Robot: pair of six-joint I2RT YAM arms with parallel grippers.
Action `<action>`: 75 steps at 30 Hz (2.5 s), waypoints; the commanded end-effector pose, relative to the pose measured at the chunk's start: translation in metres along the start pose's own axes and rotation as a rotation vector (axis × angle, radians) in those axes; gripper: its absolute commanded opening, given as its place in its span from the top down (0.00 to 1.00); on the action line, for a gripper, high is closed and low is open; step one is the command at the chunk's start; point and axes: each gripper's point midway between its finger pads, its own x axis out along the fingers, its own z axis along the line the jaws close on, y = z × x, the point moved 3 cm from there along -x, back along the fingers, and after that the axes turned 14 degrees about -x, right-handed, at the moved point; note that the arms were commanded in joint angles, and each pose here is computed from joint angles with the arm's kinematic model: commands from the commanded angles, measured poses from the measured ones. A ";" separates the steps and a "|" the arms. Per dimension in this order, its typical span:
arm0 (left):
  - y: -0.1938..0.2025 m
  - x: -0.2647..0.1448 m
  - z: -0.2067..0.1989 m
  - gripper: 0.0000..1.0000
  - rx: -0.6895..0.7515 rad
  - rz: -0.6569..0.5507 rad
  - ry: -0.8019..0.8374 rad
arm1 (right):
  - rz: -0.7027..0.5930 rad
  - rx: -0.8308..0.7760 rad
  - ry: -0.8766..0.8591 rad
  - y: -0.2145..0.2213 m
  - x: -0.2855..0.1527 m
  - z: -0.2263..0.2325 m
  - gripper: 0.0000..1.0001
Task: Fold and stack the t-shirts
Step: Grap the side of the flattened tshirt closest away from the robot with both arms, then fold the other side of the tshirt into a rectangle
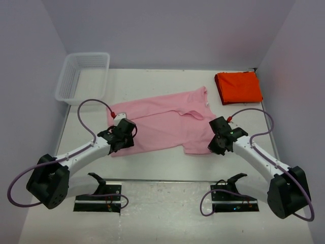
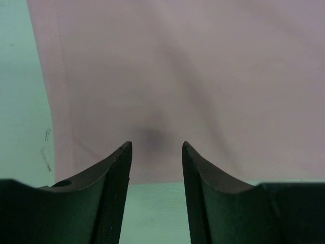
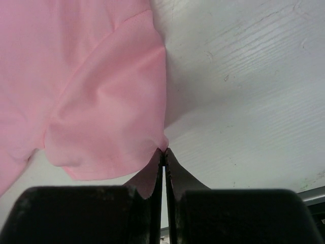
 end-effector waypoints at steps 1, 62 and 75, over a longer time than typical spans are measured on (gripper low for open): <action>0.001 -0.009 0.011 0.54 -0.052 -0.008 -0.053 | -0.043 -0.048 0.009 -0.007 -0.006 -0.003 1.00; 0.022 -0.008 0.070 1.00 -0.284 0.108 -0.345 | -0.106 -0.065 -0.059 -0.016 -0.025 -0.002 1.00; 0.013 -0.021 0.072 1.00 -0.307 0.112 -0.352 | -0.170 -0.043 -0.043 -0.029 -0.054 -0.012 1.00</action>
